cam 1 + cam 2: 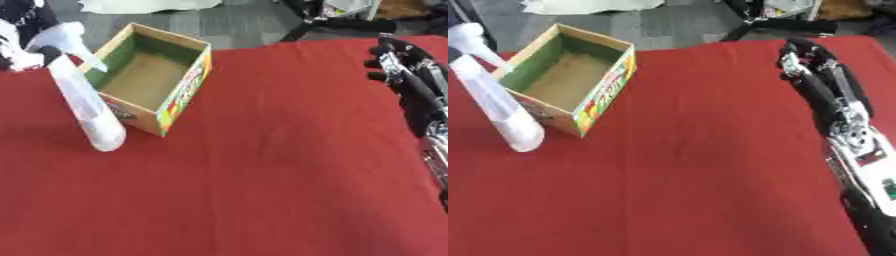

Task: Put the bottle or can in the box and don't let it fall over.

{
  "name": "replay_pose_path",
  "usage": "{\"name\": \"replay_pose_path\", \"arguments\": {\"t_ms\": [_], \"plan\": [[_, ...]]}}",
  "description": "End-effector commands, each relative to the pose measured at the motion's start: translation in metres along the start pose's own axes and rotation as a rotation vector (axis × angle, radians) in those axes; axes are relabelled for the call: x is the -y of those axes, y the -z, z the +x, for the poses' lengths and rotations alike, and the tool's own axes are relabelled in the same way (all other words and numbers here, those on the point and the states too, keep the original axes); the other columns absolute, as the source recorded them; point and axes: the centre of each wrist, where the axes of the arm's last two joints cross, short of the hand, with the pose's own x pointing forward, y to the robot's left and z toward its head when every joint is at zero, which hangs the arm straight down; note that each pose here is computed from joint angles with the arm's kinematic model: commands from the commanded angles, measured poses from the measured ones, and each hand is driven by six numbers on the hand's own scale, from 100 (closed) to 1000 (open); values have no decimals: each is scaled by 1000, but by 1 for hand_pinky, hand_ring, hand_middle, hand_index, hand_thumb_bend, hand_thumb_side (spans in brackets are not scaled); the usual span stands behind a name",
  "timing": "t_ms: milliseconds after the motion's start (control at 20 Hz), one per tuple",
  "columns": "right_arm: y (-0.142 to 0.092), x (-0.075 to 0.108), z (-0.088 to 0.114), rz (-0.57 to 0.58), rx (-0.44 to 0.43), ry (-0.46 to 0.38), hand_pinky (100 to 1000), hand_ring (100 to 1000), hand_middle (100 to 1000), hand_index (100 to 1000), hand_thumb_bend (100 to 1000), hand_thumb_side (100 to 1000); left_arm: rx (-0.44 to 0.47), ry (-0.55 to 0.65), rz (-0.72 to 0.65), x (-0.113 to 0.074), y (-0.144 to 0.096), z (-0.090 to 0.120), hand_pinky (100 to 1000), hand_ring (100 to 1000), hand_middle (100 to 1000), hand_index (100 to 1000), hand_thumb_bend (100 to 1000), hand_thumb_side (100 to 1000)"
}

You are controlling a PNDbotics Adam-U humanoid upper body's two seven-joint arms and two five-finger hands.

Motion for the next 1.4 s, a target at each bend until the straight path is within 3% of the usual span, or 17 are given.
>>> {"name": "replay_pose_path", "arguments": {"t_ms": [50,300,500,1100,1400], "plan": [[2,6,6,-8,17,-12,815,790,767,846,100,490,13,31,62,-20,-14,9,468,432,497,529,120,100],[2,6,5,-9,16,-13,815,790,767,846,100,490,19,26,75,-22,-16,11,468,432,497,529,120,100],[2,7,7,-7,21,-19,815,790,767,846,100,485,38,3,171,-40,-19,16,461,431,497,525,100,100],[5,4,12,14,38,-25,816,790,767,846,100,488,-14,-25,336,-59,-4,7,448,424,492,517,100,100],[8,1,16,24,51,-17,816,790,767,846,100,492,-70,-28,412,-59,2,-2,447,424,492,517,100,100]]}}
